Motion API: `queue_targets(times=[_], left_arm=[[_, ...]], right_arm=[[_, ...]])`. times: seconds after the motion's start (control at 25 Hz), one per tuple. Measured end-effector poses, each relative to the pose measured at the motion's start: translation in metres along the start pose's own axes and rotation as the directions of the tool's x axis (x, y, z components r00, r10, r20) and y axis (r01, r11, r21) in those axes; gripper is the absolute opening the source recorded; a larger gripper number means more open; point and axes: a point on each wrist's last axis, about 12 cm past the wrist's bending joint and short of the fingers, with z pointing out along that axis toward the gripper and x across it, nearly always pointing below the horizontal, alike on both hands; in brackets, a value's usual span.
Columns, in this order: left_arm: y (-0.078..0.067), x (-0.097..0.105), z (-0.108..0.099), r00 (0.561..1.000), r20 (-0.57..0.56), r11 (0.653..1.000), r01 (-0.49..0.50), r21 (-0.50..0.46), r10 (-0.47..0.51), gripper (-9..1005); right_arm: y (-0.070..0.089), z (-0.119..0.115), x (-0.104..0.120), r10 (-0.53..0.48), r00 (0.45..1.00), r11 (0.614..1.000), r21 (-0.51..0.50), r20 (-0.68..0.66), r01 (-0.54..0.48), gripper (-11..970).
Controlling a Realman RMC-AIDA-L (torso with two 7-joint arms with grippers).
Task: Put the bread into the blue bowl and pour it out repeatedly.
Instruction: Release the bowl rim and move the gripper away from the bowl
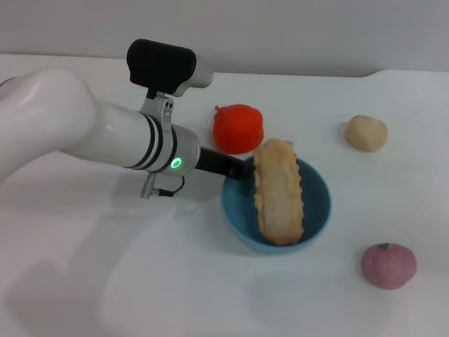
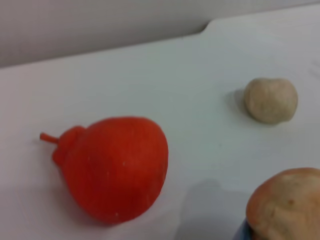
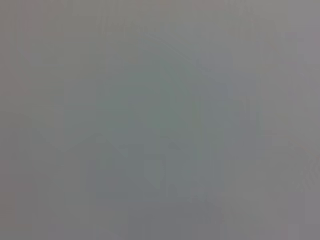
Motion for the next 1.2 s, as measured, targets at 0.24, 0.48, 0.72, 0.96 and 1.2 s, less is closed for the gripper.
queue_targets(times=[0.24,0.48,0.72,0.96,1.2], left_arm=[[0.002,0.004,0.001,1.000,-0.004,1.000,0.010,-0.007,-0.010,129],[0.003,0.000,-0.003,1.000,0.015,1.000,0.008,-0.006,-0.008,312],[0.010,-0.006,-0.014,0.998,0.045,0.999,0.040,0.005,-0.041,467],[0.033,-0.003,-0.034,0.981,0.146,0.991,0.130,-0.008,-0.128,602],[0.043,0.007,-0.049,0.938,0.315,0.987,0.157,-0.012,-0.145,835]], right_arm=[[0.001,0.000,0.002,0.009,1.000,1.000,-0.002,0.001,-0.009,310],[0.003,-0.003,0.002,0.012,1.000,1.000,-0.006,0.000,-0.012,309],[0.003,-0.008,0.002,0.014,1.000,1.000,-0.008,0.007,-0.014,309],[0.003,-0.008,0.003,0.016,1.000,1.000,-0.002,0.001,-0.016,309],[-0.003,-0.011,0.006,0.060,0.998,0.996,0.059,0.019,-0.061,309]])
